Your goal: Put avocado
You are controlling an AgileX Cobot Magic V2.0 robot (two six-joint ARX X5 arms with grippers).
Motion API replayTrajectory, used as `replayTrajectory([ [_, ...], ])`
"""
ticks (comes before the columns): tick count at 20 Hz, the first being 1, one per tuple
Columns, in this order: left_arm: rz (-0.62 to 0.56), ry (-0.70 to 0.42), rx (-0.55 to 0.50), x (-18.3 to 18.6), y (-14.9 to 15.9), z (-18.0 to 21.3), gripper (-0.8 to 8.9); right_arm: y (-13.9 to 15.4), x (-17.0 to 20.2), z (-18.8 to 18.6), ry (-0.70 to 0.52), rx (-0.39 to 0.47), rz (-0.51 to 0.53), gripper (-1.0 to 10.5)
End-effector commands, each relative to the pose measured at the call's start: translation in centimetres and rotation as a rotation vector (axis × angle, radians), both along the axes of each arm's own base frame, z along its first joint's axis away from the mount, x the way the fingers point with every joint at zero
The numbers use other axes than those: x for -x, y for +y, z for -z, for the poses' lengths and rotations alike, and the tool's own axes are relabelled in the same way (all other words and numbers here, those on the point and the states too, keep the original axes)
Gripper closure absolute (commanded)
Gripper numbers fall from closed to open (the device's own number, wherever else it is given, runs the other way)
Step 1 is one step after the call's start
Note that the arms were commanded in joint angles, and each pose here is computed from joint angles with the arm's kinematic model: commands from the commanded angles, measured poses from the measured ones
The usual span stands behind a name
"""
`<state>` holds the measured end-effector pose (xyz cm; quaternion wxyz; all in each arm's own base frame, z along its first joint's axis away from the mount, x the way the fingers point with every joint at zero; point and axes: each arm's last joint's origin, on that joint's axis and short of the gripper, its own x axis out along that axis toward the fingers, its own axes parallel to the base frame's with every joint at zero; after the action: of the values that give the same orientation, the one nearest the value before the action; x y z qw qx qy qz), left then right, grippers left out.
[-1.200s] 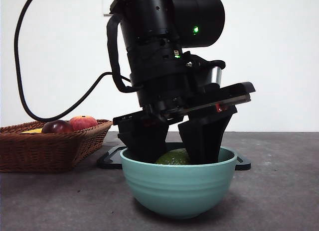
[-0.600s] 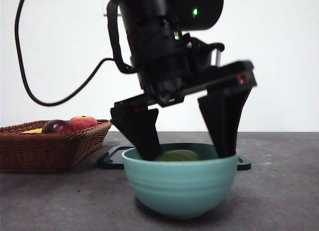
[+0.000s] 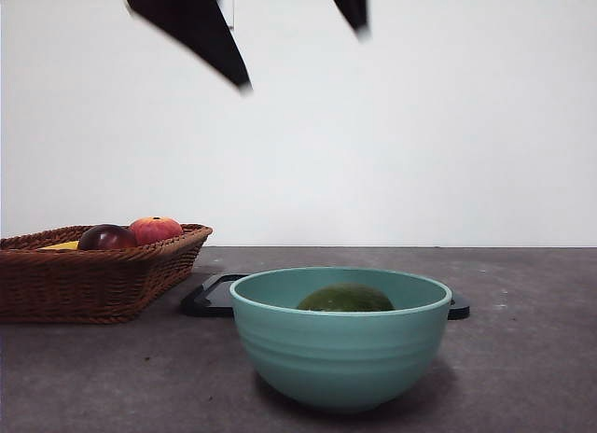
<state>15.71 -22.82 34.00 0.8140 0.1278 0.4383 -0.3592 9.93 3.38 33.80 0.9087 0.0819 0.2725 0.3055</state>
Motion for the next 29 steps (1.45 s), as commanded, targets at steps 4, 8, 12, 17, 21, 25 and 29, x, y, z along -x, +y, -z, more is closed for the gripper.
replayTrajectory([
  [4,-0.072,-0.153,0.078,3.7,5.6,-5.1,2.84,0.0,0.1,-0.5,-0.020,0.000,-0.011,3.6],
  [8,-0.089,-0.220,0.155,7.1,10.7,-6.7,2.84,0.0,0.2,-0.3,0.006,0.006,-0.011,3.6],
  [12,-0.098,-0.281,0.252,10.5,15.9,-5.4,2.84,0.0,0.3,-0.2,0.018,0.007,-0.012,3.6],
  [17,-0.122,-0.322,0.364,14.6,22.0,-2.1,2.84,0.1,0.4,-0.1,0.051,-0.028,-0.033,3.6],
  [21,-0.127,-0.388,0.476,16.9,25.5,-1.3,2.82,0.1,0.4,-0.1,0.054,-0.036,-0.048,3.6],
  [25,-0.126,-0.373,0.450,17.5,26.3,-0.6,2.36,0.1,0.4,-0.1,0.061,-0.044,-0.043,3.6],
  [29,-0.125,-0.370,0.443,17.4,26.3,-0.5,2.37,0.1,0.4,-0.1,0.067,-0.049,-0.036,3.6],
])
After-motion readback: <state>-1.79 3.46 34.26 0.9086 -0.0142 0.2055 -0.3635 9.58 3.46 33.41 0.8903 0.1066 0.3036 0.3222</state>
